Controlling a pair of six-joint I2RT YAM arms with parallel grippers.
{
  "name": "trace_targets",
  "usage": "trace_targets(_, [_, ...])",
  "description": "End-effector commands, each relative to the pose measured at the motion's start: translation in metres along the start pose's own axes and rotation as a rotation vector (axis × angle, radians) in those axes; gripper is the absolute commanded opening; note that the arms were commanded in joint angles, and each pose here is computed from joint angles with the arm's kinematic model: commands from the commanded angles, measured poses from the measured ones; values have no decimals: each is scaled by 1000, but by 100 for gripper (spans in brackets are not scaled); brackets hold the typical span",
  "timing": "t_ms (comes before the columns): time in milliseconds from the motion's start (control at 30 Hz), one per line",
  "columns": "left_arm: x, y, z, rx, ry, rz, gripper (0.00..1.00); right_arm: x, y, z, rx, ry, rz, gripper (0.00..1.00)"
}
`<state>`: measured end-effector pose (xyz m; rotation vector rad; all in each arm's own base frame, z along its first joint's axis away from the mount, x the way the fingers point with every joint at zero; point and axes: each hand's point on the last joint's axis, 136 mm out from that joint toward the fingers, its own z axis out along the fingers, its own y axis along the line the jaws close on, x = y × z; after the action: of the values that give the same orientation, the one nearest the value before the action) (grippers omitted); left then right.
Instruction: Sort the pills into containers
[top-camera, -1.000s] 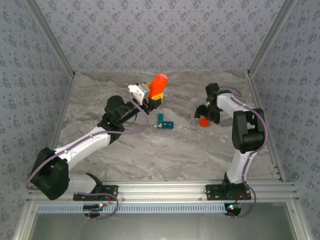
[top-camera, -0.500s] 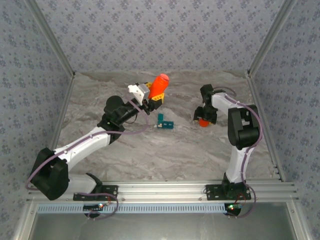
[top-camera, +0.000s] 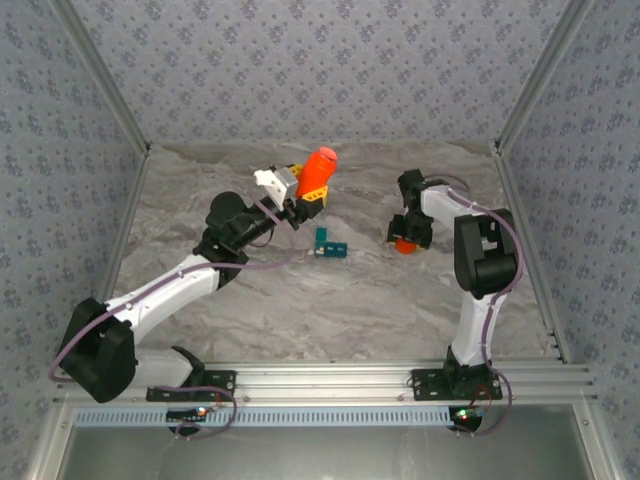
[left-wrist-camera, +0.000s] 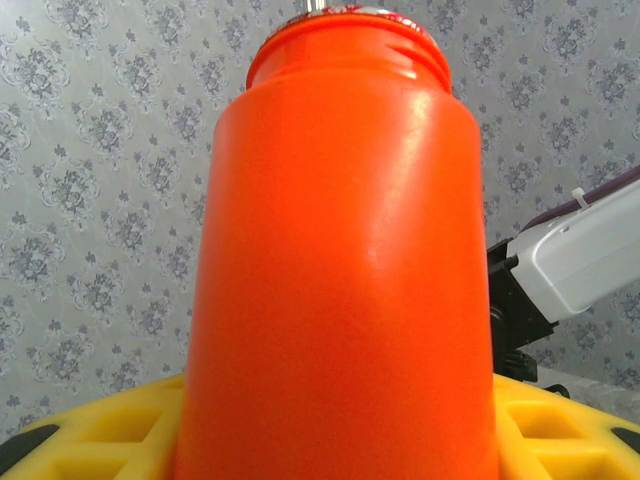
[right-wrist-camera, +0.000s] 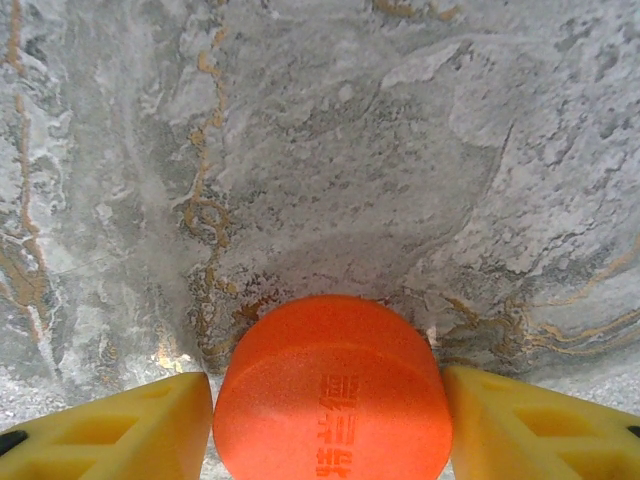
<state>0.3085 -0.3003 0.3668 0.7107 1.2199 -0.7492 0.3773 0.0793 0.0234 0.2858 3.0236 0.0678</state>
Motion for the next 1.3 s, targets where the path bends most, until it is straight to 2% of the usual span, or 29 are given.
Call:
trace_targets(0, [-27, -6, -6, 17, -80, 11, 0, 8, -6, 7, 40, 36, -17, 61])
trace_targets(267, [-24, -6, -6, 16, -75, 5, 0, 9, -5, 4, 35, 31, -19, 48])
trace_targets(467, [-14, -6, -6, 12, -64, 10, 0, 1, 2, -19, 6, -30, -25, 47])
trace_targets(733, [4, -9, -6, 34, -54, 25, 0, -11, 34, -78, -115, -118, -60, 47])
trace_targets(833, [13, -3, -5, 4, -42, 33, 0, -15, 46, -103, -175, -150, -69, 47])
trace_targets(1067, [49, -5, -3, 19, 33, 53, 0, -22, 76, -165, -331, -212, -92, 47])
trace_targets(1267, [80, -8, -3, 43, 77, 26, 0, -17, 94, -199, -432, -218, -114, 47])
